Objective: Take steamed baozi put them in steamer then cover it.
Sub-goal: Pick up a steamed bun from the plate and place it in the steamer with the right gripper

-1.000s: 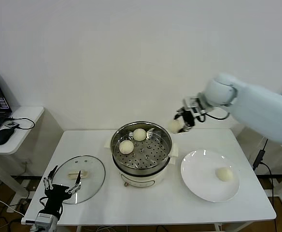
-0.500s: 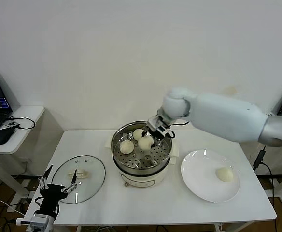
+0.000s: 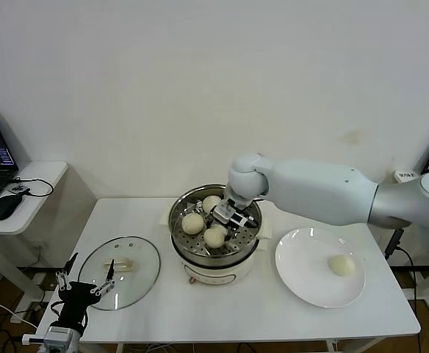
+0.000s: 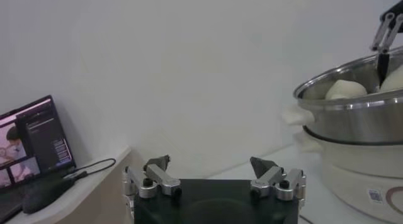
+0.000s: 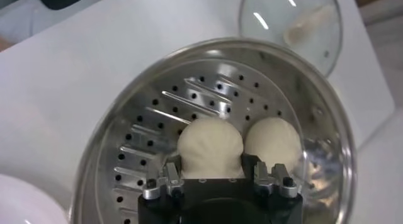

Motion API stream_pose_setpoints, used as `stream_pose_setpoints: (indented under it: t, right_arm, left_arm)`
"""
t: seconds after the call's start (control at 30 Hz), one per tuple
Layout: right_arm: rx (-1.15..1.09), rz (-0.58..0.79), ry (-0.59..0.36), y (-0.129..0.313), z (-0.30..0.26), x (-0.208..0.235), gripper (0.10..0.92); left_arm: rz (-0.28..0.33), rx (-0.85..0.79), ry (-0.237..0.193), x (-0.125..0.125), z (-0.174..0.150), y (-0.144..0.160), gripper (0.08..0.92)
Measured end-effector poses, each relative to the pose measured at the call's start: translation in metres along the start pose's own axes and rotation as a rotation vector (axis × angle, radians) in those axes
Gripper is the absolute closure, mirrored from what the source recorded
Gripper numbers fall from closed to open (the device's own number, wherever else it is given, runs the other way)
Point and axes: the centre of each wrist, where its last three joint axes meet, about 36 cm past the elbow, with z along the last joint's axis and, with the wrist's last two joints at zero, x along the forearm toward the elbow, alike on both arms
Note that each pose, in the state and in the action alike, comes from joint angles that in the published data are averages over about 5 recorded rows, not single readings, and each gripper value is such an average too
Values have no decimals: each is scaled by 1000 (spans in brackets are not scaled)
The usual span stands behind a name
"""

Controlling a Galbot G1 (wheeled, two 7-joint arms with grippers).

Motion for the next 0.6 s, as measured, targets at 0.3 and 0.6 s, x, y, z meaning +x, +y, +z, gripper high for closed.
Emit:
stream_pose_setpoints:
  t: [0.3, 0.6]
  right_arm:
    - [30, -15, -10, 1, -5, -9, 387]
    - [11, 19, -9, 1, -1, 7, 206]
  left_arm:
    - [-1, 0, 1, -1, 1, 0, 177]
    - [-3, -9, -2, -2, 1, 3, 177]
